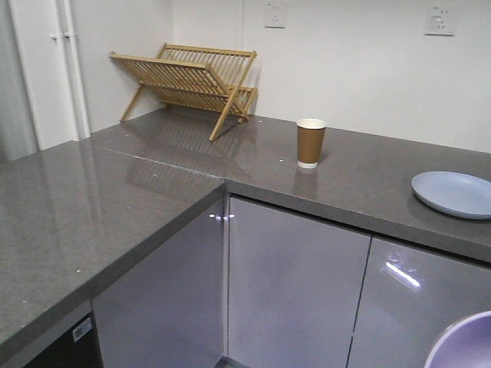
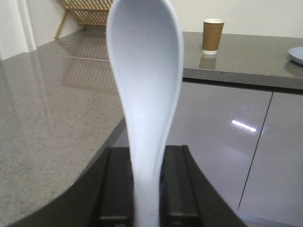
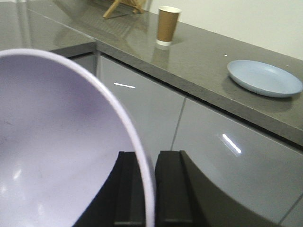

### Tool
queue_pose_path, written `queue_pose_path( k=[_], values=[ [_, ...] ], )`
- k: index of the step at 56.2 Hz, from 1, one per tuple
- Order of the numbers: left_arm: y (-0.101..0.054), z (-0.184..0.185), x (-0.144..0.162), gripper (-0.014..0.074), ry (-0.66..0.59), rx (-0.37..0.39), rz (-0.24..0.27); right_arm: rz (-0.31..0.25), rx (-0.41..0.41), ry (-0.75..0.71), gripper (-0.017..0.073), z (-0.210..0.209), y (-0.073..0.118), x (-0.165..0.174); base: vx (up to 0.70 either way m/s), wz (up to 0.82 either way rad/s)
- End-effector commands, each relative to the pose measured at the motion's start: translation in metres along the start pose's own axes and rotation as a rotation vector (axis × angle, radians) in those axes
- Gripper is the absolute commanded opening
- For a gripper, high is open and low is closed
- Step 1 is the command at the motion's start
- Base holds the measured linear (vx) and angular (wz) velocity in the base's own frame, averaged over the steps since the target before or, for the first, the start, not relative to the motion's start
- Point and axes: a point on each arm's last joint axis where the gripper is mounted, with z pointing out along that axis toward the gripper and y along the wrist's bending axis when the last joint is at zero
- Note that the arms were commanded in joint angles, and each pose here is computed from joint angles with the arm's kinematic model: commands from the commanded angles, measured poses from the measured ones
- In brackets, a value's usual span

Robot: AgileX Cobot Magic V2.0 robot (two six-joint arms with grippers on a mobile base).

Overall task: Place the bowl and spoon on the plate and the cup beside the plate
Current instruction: 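Drive the base to the counter with the cup and blue plate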

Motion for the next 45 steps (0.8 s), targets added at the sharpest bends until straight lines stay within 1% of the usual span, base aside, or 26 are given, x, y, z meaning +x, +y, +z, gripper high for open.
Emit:
queue_pose_path(
  k=[1,22,45],
  values=[
    [-0.0007,-0.0025,-0.0169,0.0000,-0.109,0.005,-0.019,-0.002,0.030,-0.105,-0.0008,-0.0034,-0.0035,-0.0164,0.07,-0.35],
    [-0.0007,-0.0025,-0.0169,0.0001,-0.109,0.005,-0.019,-0.002,0.030,-0.105,-0.0008,-0.0033,-0.0035,-0.0164,0.09,-0.20],
    [-0.0007,-0.0025,-0.0169,0.0001,-0.109,0.005,-0.019,-0.002,0.030,-0.106,-0.0008,-0.0034,-0.0035,-0.0165,0.17,-0.03]
  ],
)
